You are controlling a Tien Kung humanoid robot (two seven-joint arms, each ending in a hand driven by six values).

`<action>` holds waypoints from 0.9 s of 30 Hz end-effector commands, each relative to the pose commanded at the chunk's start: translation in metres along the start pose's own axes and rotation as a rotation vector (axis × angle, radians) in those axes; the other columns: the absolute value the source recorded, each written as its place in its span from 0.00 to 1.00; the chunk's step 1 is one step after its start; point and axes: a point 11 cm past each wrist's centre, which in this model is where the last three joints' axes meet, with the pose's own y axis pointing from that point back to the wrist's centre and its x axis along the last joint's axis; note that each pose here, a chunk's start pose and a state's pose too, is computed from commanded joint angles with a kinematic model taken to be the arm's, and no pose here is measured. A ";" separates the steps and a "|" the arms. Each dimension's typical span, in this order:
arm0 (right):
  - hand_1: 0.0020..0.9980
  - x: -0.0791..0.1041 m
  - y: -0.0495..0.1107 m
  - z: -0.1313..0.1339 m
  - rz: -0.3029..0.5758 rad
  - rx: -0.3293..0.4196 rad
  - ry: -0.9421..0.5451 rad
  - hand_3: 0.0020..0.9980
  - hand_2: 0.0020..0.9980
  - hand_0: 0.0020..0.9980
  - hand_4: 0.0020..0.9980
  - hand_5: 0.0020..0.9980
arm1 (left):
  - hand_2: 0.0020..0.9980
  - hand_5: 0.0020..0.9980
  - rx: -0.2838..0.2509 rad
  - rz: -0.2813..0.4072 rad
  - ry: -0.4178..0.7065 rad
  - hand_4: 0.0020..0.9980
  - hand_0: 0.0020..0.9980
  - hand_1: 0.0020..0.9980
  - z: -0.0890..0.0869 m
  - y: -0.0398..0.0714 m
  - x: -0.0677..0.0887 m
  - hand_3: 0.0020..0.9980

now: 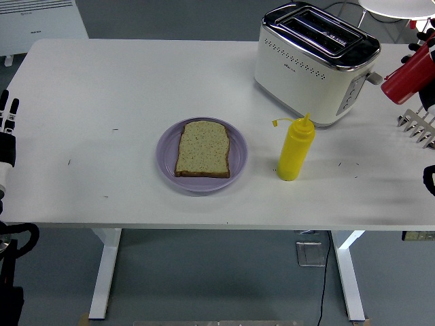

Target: Pick up the cup,pour liquid into bread,place the cup on the desk

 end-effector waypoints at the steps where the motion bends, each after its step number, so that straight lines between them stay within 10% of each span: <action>1: 0.32 0.006 0.003 0.002 0.017 0.016 0.035 0.51 0.41 0.27 0.35 0.07 | 0.74 1.00 0.000 0.000 0.000 0.48 0.81 0.75 0.000 0.000 0.000 0.73; 11: 0.31 0.029 0.021 0.017 0.095 0.110 0.436 0.50 0.41 0.26 0.37 0.09 | 0.74 1.00 0.005 -0.001 0.000 0.48 0.81 0.75 -0.002 0.000 0.000 0.73; 27: 0.31 0.028 0.050 0.055 0.156 0.195 0.502 0.50 0.40 0.26 0.38 0.11 | 0.74 1.00 0.007 0.000 0.000 0.48 0.81 0.75 -0.003 0.001 0.000 0.73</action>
